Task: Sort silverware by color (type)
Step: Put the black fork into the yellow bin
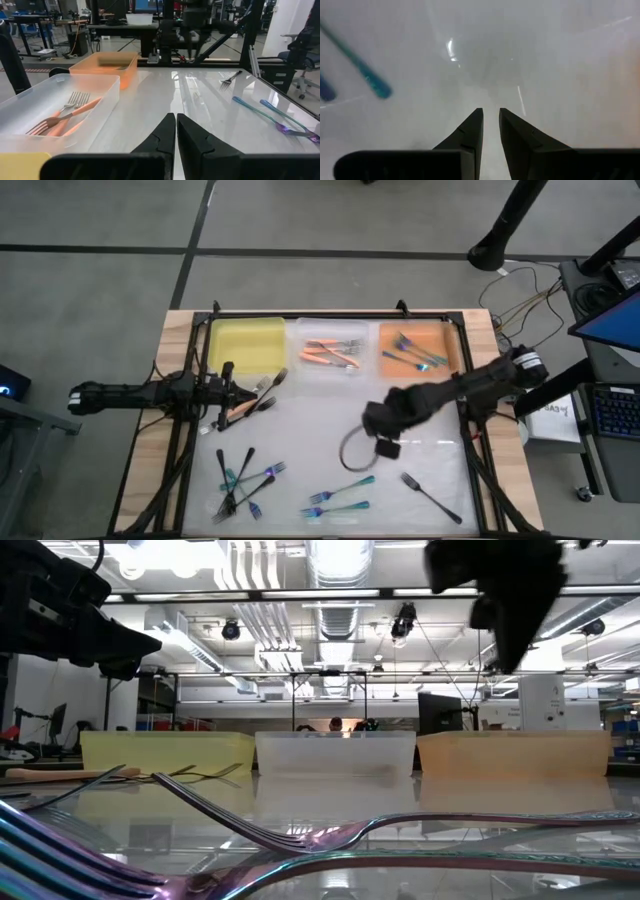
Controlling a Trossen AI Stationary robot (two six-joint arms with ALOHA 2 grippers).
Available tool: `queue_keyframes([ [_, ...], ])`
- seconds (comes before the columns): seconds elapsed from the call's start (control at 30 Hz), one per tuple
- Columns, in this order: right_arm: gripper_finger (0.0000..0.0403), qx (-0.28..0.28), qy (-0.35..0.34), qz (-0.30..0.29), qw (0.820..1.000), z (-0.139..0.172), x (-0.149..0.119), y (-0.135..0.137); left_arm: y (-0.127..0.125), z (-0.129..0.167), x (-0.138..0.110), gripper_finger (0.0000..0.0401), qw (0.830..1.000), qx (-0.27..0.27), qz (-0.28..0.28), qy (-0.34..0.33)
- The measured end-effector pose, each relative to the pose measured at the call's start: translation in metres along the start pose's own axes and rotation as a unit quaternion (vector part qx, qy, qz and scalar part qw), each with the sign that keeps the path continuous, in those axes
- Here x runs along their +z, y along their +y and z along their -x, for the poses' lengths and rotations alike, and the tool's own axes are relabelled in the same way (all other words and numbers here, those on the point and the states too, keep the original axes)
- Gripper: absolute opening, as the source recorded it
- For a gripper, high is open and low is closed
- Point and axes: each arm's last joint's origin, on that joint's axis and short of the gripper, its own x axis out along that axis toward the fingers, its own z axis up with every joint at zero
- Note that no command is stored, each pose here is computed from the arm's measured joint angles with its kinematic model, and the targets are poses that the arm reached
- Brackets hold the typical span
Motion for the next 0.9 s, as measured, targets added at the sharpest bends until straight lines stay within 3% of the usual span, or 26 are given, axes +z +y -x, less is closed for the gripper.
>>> queue_keyframes([
  [0.33, 0.0054, -0.001, 0.027, -0.049, 0.998, -0.019, -0.061, 0.043, 0.000, 0.000, 0.000, 0.0000, 1.000, 0.000, 0.000, 0.000],
  [0.6, 0.0054, 0.054, 0.000, -0.059, 0.997, -0.041, -0.084, 0.068, 0.000, 0.000, 0.000, 0.0000, 1.000, 0.000, 0.000, 0.000],
  [0.9, 0.0054, 0.062, 0.011, -0.100, 0.993, -0.043, -0.108, 0.082, 0.000, 0.000, 0.000, 0.0000, 1.000, 0.000, 0.000, 0.001],
])
